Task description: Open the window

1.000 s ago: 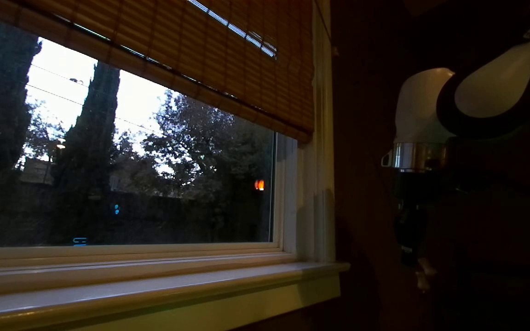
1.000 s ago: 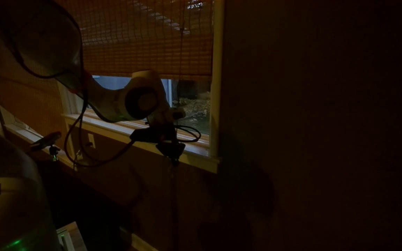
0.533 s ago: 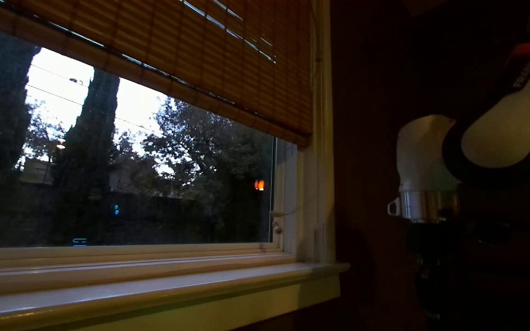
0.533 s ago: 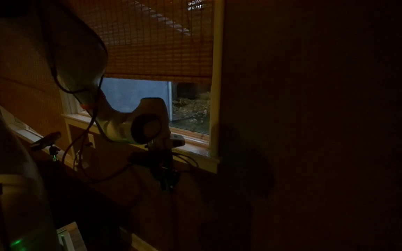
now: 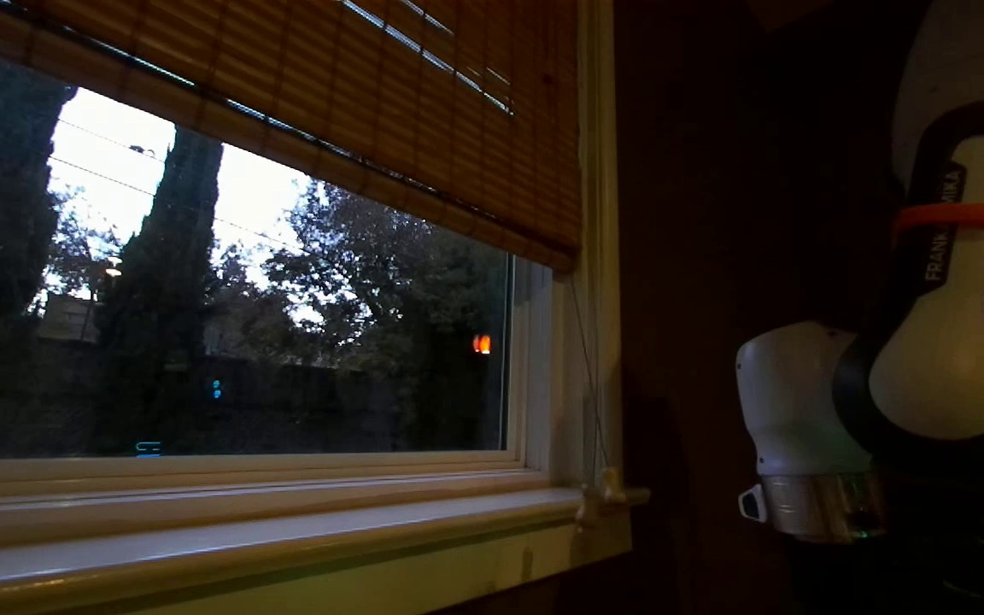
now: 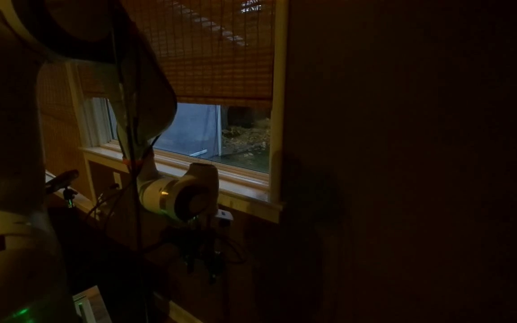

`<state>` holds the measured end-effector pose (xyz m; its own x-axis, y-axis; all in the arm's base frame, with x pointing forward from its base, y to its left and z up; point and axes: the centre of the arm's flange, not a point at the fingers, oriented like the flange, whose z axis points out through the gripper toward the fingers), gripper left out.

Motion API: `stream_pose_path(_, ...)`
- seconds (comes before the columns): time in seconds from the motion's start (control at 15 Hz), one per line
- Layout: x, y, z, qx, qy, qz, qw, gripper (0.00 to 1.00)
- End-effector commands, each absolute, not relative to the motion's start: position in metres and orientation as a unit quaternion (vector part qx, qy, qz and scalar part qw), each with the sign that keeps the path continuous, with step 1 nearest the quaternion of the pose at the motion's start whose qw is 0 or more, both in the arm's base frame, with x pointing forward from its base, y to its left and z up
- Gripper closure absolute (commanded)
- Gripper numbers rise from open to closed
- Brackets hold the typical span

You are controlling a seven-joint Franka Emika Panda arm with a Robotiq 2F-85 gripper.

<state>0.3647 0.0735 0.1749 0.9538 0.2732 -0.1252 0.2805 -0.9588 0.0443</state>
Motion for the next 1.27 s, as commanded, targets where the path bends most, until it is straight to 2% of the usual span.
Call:
stream_pose_path(0.0, 0.337, 0.085, 0.236, 0.988, 0.146, -0.029, 0.03, 0.0)
stream_pose_path(0.47, 0.346, 0.118, 0.356, 0.984, 0.16, 0.058, 0.058, 0.0)
stream_pose_path(0.87, 0.329, 0.132, 0.475, 0.988, 0.144, 0.038, 0.048, 0.0)
stream_pose_path(0.93, 0.34, 0.131, 0.425, 0.986, 0.151, 0.042, 0.059, 0.0)
stream_pose_path(1.2, 0.328, 0.131, 0.465, 0.986, 0.146, 0.051, 0.056, 0.0)
